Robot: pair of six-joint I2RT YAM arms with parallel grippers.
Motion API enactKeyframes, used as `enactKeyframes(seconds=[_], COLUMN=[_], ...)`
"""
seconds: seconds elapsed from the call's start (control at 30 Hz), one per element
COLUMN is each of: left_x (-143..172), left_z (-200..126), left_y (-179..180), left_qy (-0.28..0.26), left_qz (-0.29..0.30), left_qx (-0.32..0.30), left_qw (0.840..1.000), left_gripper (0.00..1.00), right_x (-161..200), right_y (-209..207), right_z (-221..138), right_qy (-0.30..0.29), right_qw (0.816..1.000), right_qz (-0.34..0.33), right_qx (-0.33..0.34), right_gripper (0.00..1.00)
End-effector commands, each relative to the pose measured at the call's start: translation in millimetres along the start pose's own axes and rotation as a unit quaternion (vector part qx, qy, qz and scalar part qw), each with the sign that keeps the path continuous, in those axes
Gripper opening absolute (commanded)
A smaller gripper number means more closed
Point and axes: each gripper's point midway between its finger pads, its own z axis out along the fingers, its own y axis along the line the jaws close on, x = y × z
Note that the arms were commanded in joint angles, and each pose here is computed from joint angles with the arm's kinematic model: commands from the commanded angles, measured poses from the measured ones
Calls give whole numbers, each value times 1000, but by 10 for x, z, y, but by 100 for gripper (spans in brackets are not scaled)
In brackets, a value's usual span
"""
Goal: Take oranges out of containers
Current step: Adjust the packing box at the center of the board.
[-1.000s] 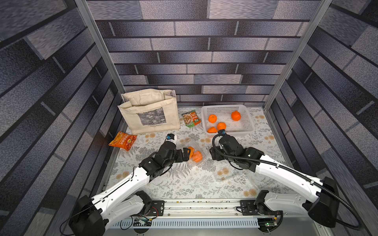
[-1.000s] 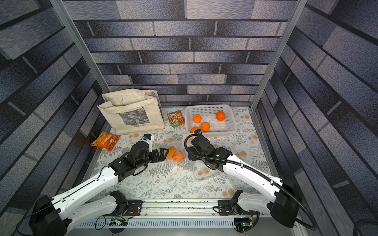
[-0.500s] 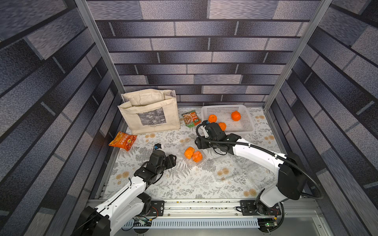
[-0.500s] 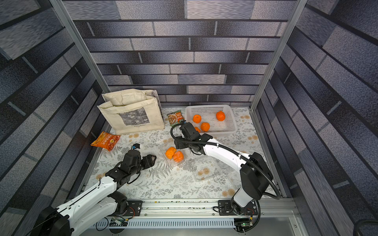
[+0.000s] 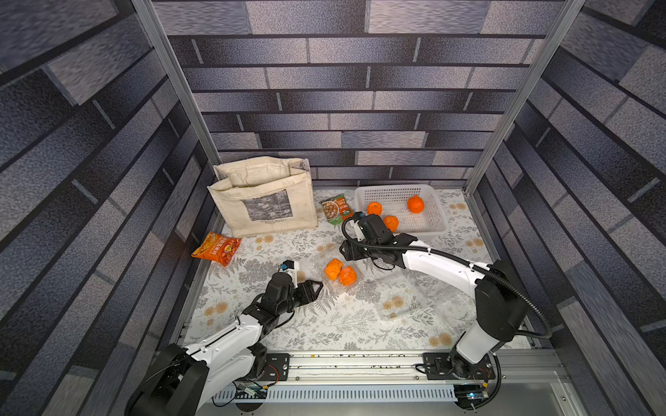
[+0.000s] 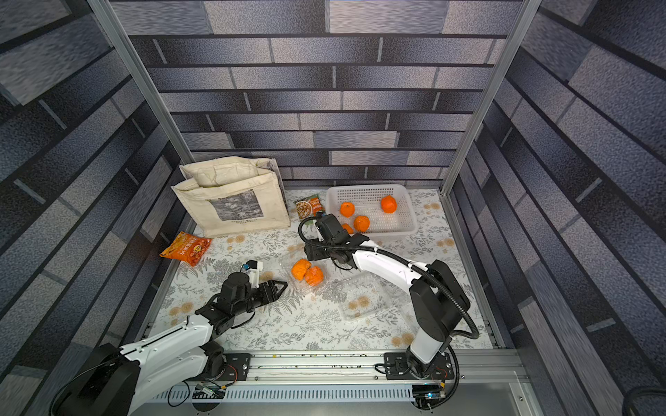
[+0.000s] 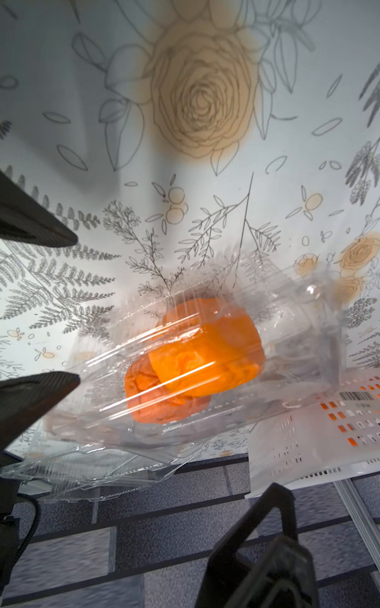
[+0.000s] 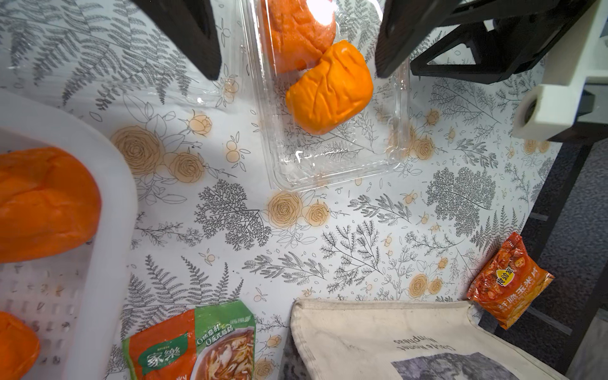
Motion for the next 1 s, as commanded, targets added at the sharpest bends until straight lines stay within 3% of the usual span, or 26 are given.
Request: enactKeyframes(seconds=[0.0,0.33,0.9,0.97], left_x=[5,79,1,-3], left_z=[8,159,263,267], left_y=[-141,-132,-116,-113], left_qy=[18,62,64,63], left_qz=[15,13,10,9], left_qx=[35,38,28,28], left_qw=[999,997,997,998], left_gripper=[68,68,69,69], right_x=[78,143,318,464], right_y=[-71,-144,-128,-190], right_z=[96,157,262,266], right_qy=[1,-1,16,26], right_qw=[1000,1000,998,997], right_qz=[12,20,58,66], right_qx=[1,4,-18,-15], right_gripper=[76,76,71,71])
